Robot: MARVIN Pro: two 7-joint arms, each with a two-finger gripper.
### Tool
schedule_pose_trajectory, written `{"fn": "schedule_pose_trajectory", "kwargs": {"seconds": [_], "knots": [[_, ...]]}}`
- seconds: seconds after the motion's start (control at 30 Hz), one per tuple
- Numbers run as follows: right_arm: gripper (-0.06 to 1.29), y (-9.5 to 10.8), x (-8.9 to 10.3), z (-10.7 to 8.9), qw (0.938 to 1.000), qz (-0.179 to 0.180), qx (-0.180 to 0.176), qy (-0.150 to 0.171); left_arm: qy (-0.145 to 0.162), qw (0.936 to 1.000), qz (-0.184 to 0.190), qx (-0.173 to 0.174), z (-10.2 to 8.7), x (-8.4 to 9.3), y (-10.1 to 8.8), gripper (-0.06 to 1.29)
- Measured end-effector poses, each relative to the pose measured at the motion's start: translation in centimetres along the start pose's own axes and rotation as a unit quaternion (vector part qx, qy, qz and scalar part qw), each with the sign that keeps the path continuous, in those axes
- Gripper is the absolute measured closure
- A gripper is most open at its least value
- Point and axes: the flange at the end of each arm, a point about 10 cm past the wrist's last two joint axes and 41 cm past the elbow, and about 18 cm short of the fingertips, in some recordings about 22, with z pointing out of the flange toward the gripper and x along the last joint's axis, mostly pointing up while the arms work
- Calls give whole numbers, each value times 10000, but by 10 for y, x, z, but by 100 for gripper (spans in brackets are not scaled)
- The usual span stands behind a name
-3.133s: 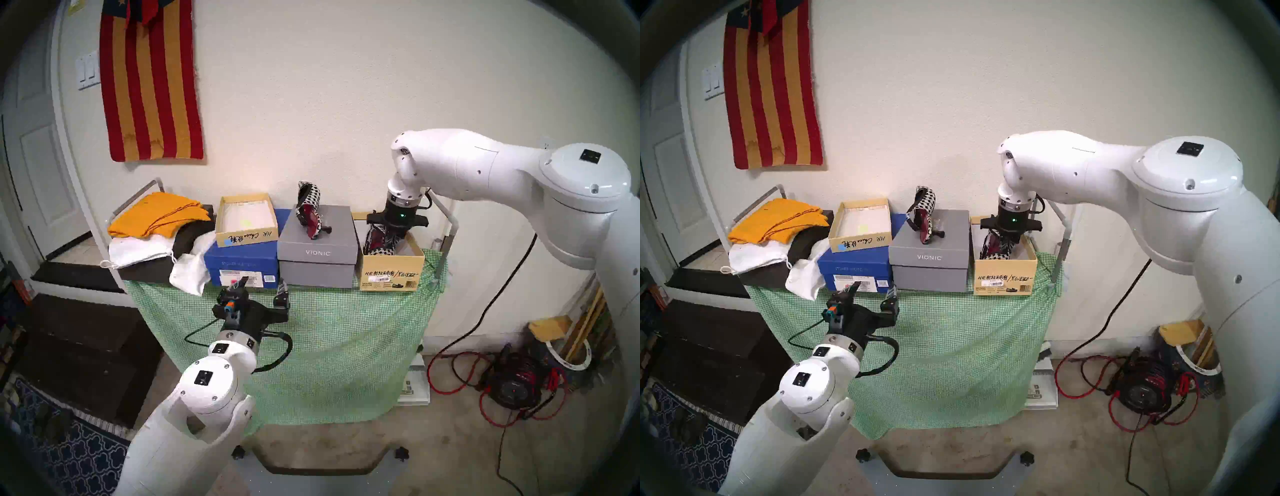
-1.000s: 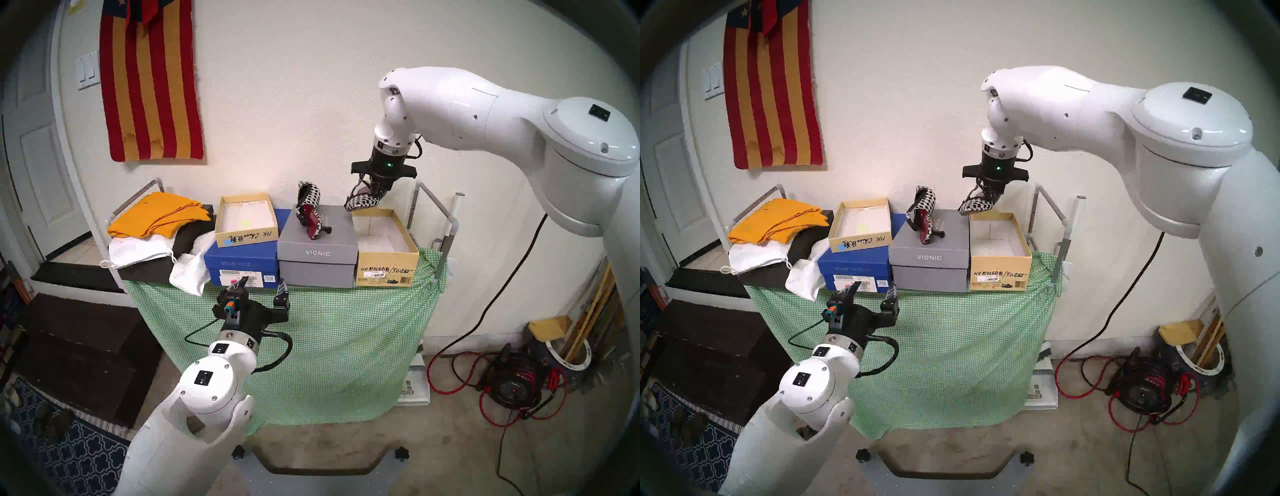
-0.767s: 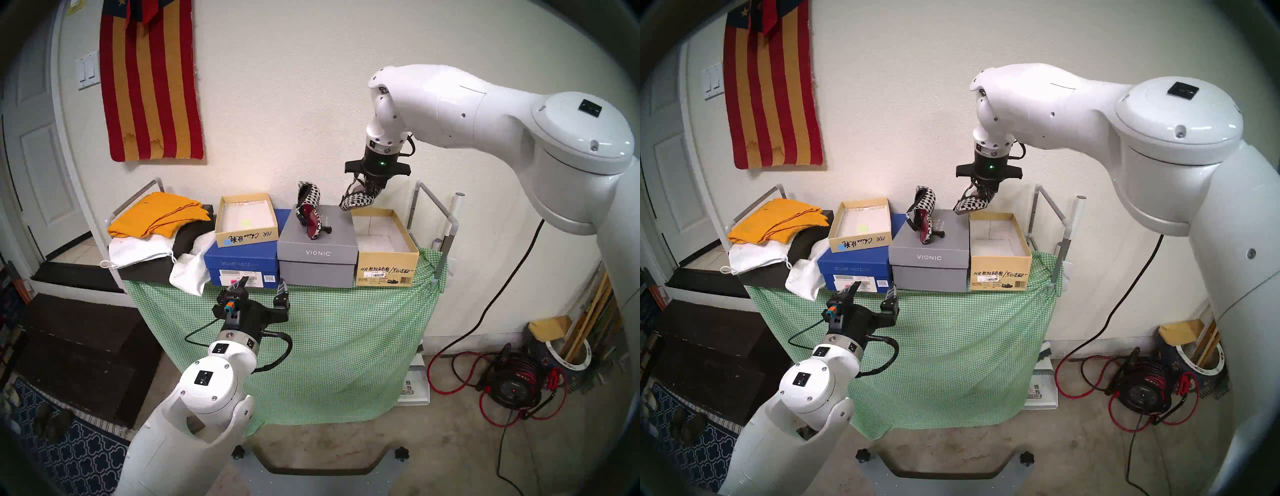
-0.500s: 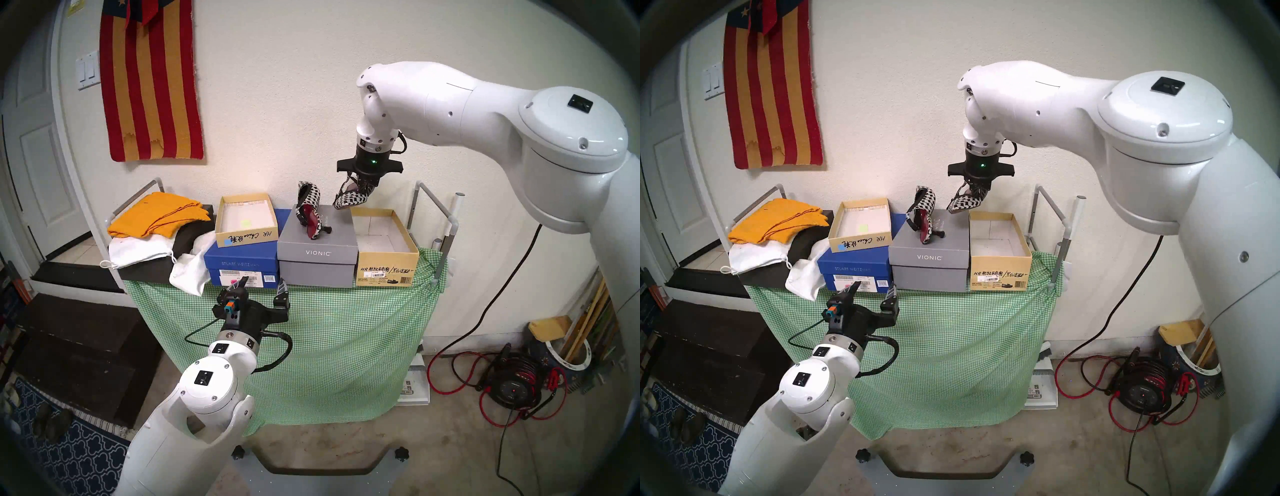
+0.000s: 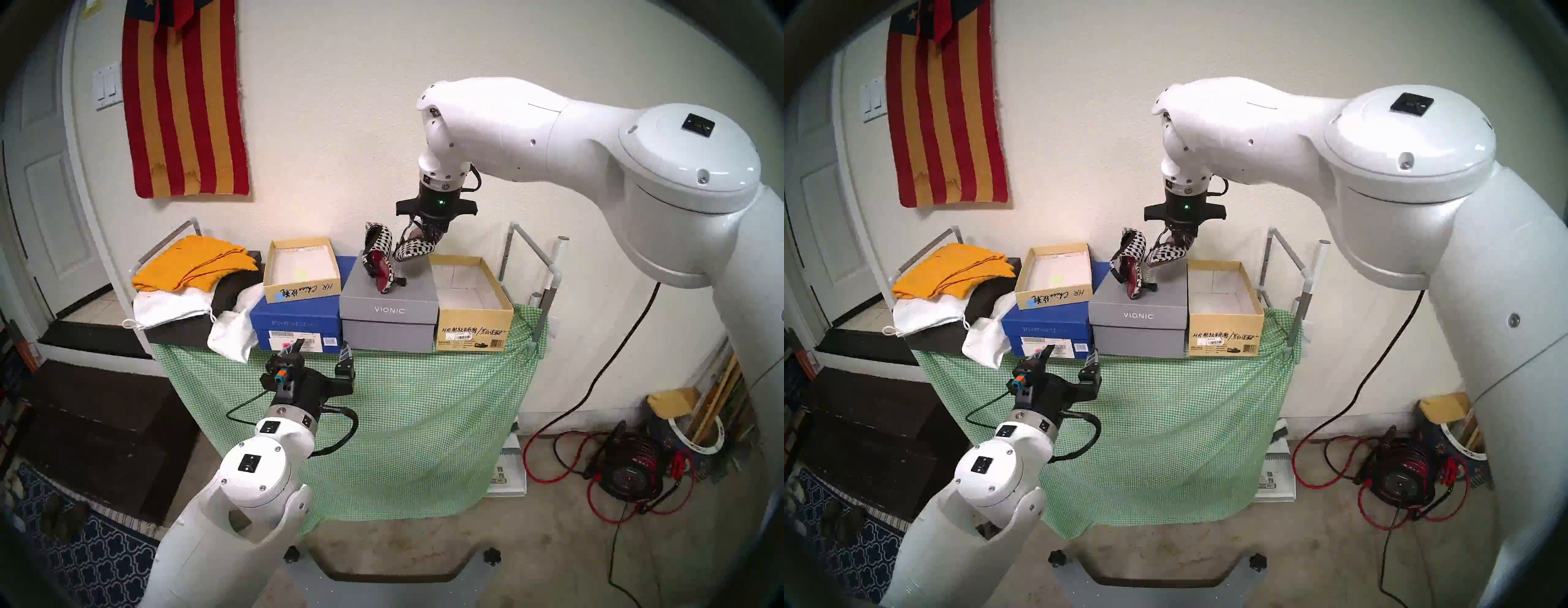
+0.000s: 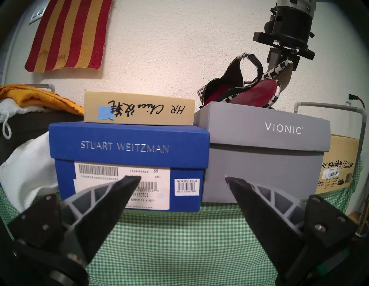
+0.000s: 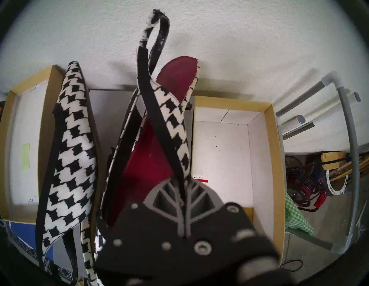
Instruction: Take shoe out of the box
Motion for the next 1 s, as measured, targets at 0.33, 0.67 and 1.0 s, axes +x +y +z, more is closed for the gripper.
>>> {"fn": "schedule_pose_trajectory", "kwargs": {"seconds": [0.33,0.67,1.0], "knots": [[125,7,-9,25,9997,107,9,-203,0,10000,0,0,0,0,0,0],[125,14,-11,36,9993,249,51,-281,0,10000,0,0,0,0,0,0],[125,6,-10,32,9992,238,158,-267,0,10000,0,0,0,0,0,0]]}}
